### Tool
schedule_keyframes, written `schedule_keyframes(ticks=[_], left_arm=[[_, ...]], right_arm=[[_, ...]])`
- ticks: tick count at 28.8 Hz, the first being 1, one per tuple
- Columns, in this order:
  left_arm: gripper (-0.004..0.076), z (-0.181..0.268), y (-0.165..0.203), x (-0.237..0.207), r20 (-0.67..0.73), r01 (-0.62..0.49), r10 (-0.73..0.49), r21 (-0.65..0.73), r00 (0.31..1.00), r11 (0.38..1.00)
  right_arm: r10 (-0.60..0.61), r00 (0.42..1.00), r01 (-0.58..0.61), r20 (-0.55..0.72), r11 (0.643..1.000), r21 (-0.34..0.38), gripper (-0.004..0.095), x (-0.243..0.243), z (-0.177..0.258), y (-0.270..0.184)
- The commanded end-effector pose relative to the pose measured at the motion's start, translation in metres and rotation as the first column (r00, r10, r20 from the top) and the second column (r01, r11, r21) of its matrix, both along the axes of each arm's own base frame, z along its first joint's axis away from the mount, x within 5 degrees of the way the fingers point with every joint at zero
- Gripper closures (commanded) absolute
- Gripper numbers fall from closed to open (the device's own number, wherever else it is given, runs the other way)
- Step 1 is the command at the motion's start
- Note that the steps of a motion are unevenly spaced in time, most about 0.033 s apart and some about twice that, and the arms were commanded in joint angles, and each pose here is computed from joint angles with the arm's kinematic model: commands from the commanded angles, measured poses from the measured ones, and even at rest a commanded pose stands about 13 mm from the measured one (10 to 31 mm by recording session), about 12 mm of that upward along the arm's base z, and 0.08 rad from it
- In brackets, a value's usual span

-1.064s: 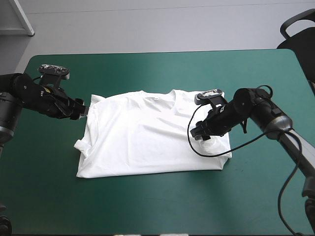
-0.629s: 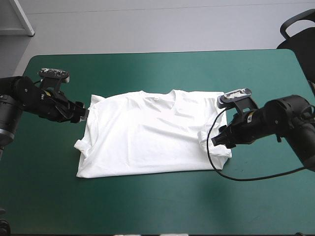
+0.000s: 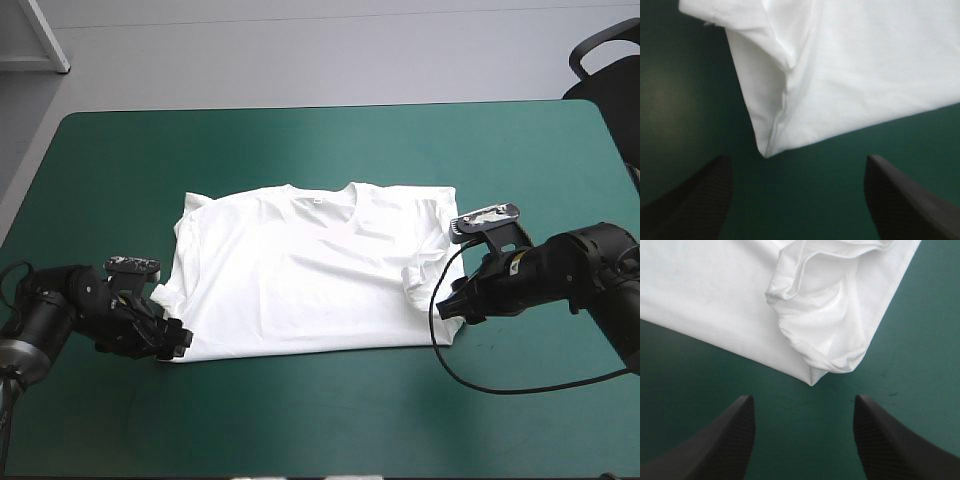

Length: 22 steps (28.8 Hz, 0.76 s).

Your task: Fold the cloth

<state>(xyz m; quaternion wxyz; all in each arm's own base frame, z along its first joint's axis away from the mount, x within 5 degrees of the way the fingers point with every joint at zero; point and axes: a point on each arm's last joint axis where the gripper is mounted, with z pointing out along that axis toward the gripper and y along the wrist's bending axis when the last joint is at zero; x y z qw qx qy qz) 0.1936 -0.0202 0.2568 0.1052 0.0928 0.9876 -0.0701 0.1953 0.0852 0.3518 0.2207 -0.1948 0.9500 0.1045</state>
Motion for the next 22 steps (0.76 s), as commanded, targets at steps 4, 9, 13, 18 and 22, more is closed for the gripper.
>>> schedule_keyframes(ticks=[4,9,13,18,22], left_arm=[[0.0184,-0.023,-0.001,0.011,0.067,-0.019,0.020,-0.013,0.998,1.000],[0.0206,-0.042,-0.006,0.024,0.007,-0.009,0.010,-0.055,1.000,0.998],[0.0307,-0.059,-0.006,0.030,-0.067,-0.013,0.010,-0.051,0.998,0.999],[0.0517,-0.065,-0.006,0.032,-0.093,0.001,-0.005,-0.043,0.996,0.999],[0.0663,-0.064,-0.006,0.033,-0.079,0.013,-0.017,-0.043,0.997,0.999]], right_arm=[[0.011,0.997,-0.013,0.081,1.000,0.020,0.0369,-0.001,0.012,0.000],[0.011,0.996,-0.011,0.088,1.000,-0.001,0.0369,0.000,0.012,-0.002],[0.011,0.997,-0.008,0.076,0.999,-0.044,0.0369,0.007,0.006,-0.003],[0.018,1.000,-0.016,0.020,0.996,-0.083,0.0369,0.025,-0.011,0.003],[0.015,1.000,-0.017,-0.017,0.995,-0.101,0.0369,0.044,-0.030,0.009]])
